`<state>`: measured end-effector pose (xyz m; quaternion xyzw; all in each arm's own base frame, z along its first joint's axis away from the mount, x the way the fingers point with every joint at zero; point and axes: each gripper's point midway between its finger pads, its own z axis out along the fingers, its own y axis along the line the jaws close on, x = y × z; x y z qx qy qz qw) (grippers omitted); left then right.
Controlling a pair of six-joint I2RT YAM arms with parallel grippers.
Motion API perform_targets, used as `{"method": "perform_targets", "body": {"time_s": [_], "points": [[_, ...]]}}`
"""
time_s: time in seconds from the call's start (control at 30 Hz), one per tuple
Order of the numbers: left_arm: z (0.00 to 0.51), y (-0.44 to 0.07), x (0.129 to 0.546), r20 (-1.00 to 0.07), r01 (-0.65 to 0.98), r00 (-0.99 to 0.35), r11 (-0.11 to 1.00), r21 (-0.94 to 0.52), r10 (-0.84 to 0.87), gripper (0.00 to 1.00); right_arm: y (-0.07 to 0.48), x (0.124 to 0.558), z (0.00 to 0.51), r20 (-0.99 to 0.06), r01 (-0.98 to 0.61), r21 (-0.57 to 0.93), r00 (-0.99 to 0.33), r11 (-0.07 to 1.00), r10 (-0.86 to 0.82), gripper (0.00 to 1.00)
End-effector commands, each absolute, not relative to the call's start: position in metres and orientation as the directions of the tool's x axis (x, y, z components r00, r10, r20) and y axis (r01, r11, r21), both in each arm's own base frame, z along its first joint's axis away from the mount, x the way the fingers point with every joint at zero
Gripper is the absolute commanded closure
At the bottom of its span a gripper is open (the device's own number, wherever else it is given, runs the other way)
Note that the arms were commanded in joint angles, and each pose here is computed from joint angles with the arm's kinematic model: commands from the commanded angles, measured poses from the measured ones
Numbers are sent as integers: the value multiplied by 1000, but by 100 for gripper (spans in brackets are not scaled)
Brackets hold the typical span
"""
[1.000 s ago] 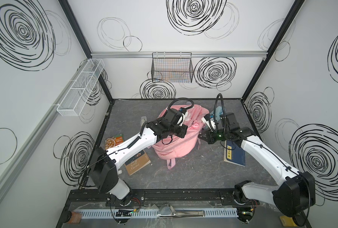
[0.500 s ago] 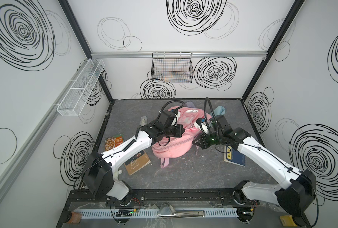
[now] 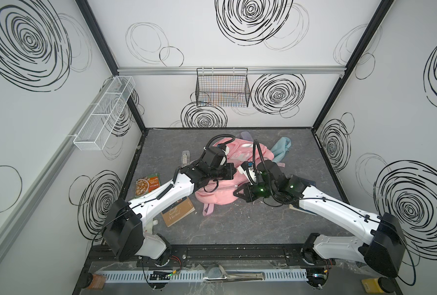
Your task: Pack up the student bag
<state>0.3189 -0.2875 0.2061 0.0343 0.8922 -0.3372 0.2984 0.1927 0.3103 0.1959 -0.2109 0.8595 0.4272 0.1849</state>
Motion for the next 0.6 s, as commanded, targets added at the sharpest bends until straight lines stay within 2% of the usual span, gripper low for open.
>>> {"method": "perform_targets", "body": {"time_s": [0.0, 0.03, 0.07, 0.1, 0.17, 0.37, 0.57], "points": [[256, -267, 356, -680, 248, -653, 754, -609, -334, 100, 336, 164, 235, -539, -589, 735, -808, 336, -236, 100], [261, -266, 352, -686, 269, -650, 745, -611, -328, 96, 336, 165, 232, -538, -586, 735, -810, 340, -235, 100], [266, -266, 347, -692, 295, -651, 735, -610, -312, 80, 335, 166, 229, -534, -584, 735, -812, 345, -236, 100], [270, -264, 341, -696, 312, -654, 733, -604, -295, 67, 335, 166, 226, -530, -582, 734, -813, 350, -240, 100], [276, -255, 331, -712, 322, -651, 753, -574, -264, 58, 334, 167, 217, -529, -584, 724, -812, 368, -248, 100], [270, -226, 288, -729, 333, -662, 804, -493, -173, 59, 321, 175, 182, -512, -565, 703, -823, 431, -244, 99], [226, -253, 232, -675, 451, -737, 750, -483, 9, 63, 295, 186, 133, -405, -451, 712, -890, 538, -211, 97]]}}
